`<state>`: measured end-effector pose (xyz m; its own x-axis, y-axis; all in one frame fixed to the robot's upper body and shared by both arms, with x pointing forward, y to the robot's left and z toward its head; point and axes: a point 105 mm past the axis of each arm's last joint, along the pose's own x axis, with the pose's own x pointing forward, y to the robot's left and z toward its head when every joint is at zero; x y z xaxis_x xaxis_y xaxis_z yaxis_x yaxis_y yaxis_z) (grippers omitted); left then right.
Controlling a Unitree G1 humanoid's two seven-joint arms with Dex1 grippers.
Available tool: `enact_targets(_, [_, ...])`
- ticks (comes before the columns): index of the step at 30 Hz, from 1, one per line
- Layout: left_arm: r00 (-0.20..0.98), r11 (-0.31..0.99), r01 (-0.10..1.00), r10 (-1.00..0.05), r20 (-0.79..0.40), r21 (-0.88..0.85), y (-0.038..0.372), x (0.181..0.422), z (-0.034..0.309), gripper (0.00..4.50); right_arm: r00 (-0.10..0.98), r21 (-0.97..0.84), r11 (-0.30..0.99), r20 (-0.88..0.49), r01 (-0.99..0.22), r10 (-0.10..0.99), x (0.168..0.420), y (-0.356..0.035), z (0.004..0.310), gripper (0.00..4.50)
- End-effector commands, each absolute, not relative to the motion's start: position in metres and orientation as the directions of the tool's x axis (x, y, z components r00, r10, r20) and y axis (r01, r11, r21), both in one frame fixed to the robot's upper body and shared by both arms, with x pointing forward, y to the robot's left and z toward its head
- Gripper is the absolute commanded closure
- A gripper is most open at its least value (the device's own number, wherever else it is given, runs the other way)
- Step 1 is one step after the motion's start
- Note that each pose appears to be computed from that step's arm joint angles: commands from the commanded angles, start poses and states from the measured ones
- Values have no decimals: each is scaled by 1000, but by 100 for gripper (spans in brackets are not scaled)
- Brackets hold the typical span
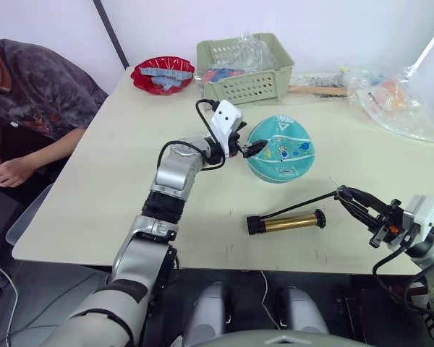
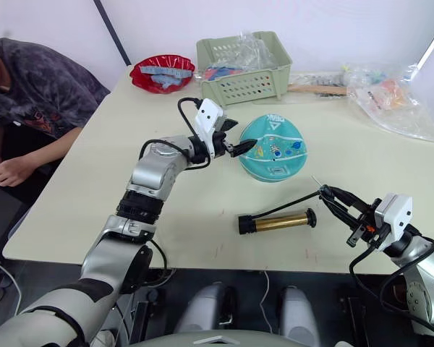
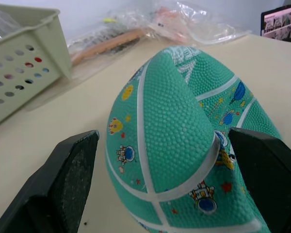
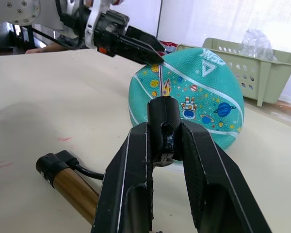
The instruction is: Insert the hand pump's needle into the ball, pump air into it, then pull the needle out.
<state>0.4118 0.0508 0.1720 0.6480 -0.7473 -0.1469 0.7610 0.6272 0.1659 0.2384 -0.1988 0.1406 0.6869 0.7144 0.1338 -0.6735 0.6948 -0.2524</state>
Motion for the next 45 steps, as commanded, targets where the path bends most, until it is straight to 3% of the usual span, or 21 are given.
enact_targets(1, [643,616,762,-755,-124,200,42,416,183,1,667,-290,687,180,-666,722,236,-193,155,418])
enact_targets(10, [664,641,746,-737,-125,179,29,424,176,1,682,-278,704,189,-653,707,236,-191,157,418])
enact_targets(17, [684,662,728,-720,-121,176,26,425,172,313,695,-254,717,183,-649,695,237,-189,157,418])
enact_targets(21, [686,664,726,-717,-125,178,26,424,168,438,715,-208,730,154,-651,682,242,-185,158,418])
enact_targets(31, [694,668,715,-713,-99,205,21,419,160,447,747,-90,742,-51,-665,663,264,-158,165,418])
enact_targets(45, [688,668,710,-726,-17,221,10,411,155,447,739,-9,803,-397,-596,544,301,-160,176,418])
